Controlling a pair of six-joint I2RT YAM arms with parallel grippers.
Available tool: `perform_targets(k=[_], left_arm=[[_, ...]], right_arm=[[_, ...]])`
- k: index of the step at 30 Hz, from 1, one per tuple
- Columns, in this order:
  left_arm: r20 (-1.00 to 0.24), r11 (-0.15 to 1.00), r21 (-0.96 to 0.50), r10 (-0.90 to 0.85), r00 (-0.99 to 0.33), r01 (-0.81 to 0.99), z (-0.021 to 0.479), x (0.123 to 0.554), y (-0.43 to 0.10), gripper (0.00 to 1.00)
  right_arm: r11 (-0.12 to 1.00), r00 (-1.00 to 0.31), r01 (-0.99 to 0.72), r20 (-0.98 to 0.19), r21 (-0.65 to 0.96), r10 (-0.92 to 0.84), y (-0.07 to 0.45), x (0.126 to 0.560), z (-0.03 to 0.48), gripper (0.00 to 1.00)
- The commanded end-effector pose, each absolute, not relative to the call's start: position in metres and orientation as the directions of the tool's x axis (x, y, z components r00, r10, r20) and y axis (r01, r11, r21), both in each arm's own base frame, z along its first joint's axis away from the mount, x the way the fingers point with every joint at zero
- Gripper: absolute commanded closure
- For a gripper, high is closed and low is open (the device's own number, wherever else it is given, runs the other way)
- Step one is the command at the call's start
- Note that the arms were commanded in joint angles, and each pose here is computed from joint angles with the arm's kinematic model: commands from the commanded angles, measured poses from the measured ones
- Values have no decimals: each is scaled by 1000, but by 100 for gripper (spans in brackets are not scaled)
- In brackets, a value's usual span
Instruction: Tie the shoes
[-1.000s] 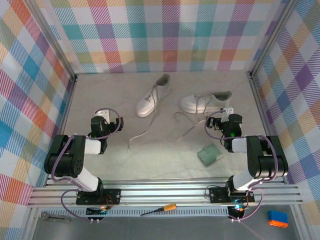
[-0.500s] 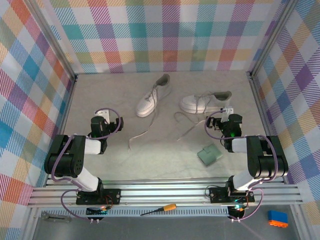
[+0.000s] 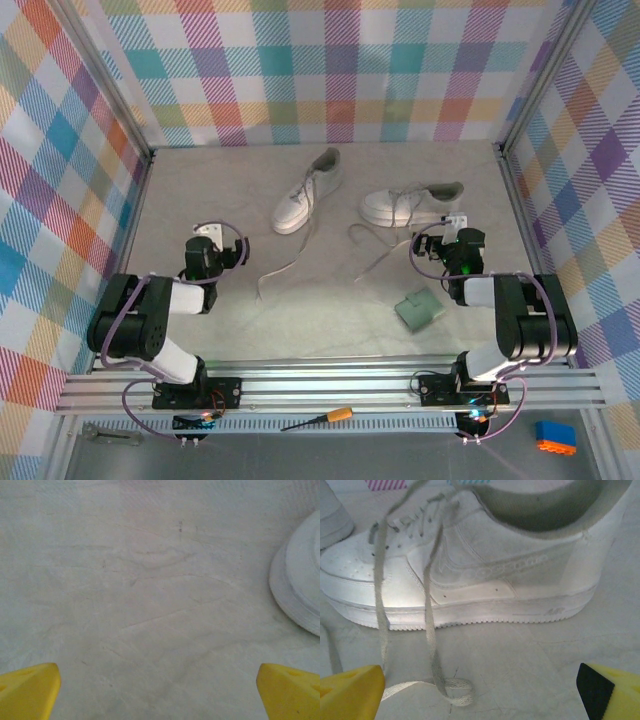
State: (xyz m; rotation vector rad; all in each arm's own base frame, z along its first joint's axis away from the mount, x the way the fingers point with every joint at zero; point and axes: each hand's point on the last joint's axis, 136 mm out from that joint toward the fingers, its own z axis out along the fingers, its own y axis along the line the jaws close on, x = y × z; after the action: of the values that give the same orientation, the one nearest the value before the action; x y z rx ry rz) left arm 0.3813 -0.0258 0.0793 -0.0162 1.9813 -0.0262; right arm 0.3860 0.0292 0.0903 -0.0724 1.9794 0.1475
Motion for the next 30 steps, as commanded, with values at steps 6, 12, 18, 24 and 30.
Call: perform_targets(k=[6,12,18,24,30], left_arm=[[-909,951,-43,-165,-383,-306,159,378,2,0],[-796,920,-190,-349,-495,-342,177,410,-22,0],[-762,959,-258,-279,-584,-121,191,457,-91,0],[-705,970,-242,-185,-685,-14,184,497,-145,0],[-713,946,-324,-247,-656,-4,192,491,-152,0]], right_arm=[[977,-238,-191,-970,97,50,49,362,189,1],[930,-375,88,-853,357,363,23,366,209,1],[841,-539,-3,-709,542,455,65,378,218,1],[838,-667,-64,-648,542,368,117,379,218,1],[851,-735,-51,-596,523,323,183,409,213,7]])
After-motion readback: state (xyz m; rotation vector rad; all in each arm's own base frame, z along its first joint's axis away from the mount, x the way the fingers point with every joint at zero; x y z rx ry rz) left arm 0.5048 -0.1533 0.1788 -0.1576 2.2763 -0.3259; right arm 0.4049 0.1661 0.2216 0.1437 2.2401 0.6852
